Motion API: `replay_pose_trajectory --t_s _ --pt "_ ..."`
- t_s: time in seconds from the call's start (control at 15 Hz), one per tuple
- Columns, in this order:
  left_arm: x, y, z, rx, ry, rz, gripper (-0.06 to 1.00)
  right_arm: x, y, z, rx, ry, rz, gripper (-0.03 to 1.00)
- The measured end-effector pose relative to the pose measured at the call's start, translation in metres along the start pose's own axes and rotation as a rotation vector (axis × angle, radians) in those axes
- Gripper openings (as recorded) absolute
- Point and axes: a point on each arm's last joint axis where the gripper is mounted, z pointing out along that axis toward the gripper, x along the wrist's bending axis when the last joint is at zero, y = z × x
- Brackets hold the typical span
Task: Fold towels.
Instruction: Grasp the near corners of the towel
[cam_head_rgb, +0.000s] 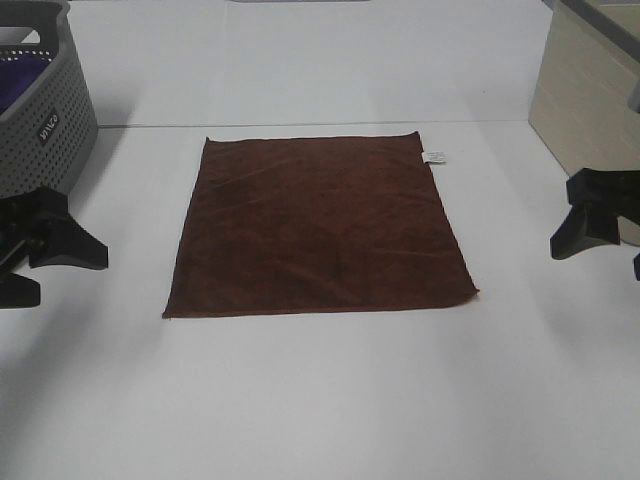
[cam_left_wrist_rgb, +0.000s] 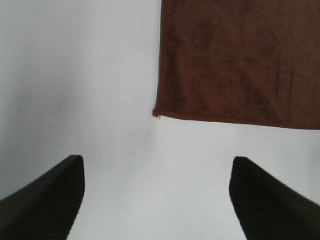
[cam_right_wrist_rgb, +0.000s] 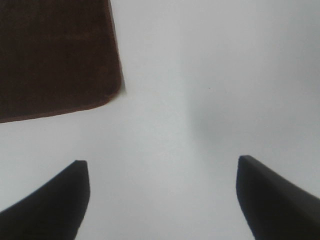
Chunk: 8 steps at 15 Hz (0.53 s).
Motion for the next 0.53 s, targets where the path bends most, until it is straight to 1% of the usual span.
replay_pose_trajectory --t_s 0.07,0.2,0.27,0.33,0.53 --pt "0.001 0.003 0.006 0.009 0.000 0.001 0.76 0.001 0.006 0.003 0.016 0.011 -0.001 0.76" --pt "0.004 0.015 0.027 0.048 0.000 -0.008 0.76 0.006 0.026 0.018 0.086 0.082 -0.023 0.76" --pt "0.003 0.021 0.036 0.069 -0.012 -0.021 0.76 0.009 0.036 0.027 0.110 0.121 -0.028 0.76" --pt "0.004 0.026 0.047 0.102 -0.022 -0.028 0.76 0.011 0.045 0.034 0.120 0.142 -0.020 0.76" --pt "0.004 0.040 0.075 0.184 -0.062 -0.043 0.76 0.009 0.065 0.063 0.176 0.167 -0.032 0.76"
